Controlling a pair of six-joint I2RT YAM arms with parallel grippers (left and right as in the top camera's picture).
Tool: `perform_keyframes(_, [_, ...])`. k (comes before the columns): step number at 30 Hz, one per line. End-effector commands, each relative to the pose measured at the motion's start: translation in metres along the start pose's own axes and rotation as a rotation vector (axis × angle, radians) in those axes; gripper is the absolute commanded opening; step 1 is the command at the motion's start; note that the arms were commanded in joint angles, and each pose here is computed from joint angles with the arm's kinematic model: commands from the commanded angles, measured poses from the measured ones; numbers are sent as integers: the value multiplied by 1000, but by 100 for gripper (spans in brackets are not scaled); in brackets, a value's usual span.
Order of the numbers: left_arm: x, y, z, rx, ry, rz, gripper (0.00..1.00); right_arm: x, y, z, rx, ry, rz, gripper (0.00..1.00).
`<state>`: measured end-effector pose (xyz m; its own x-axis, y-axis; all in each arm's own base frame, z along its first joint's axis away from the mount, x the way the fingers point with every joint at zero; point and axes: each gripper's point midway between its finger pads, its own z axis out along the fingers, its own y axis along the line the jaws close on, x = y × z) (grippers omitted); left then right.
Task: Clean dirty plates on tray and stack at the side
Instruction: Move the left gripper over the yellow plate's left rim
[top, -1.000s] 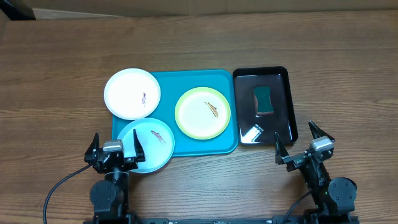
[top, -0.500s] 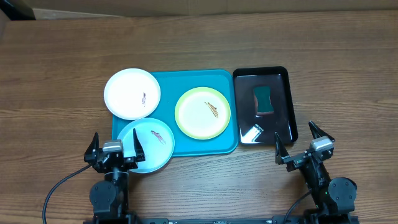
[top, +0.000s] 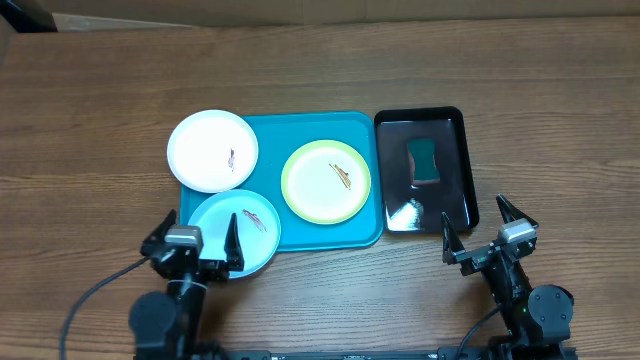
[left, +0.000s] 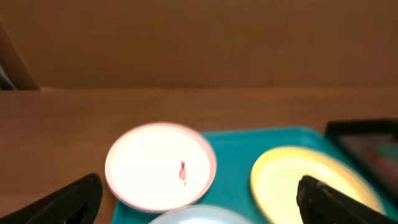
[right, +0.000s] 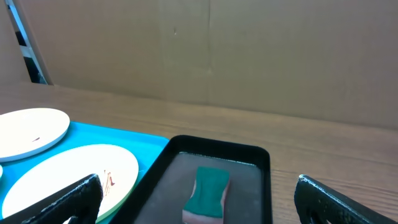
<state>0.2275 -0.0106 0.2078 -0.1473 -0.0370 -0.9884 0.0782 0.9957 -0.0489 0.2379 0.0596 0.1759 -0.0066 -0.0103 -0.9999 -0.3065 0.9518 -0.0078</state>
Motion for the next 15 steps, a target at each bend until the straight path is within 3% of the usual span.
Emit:
perform_keyframes(1, [-60, -17, -14, 77, 3, -42, 100, 2, -1, 0, 7, -4, -7, 100])
perform_keyframes(8, [-91, -38, 4, 201, 472, -129, 100, 2, -1, 0, 7, -4, -7, 100])
perform_keyframes(15, [-58, -62, 19, 332, 947, -345, 100, 2, -1, 0, 7, -4, -7, 100])
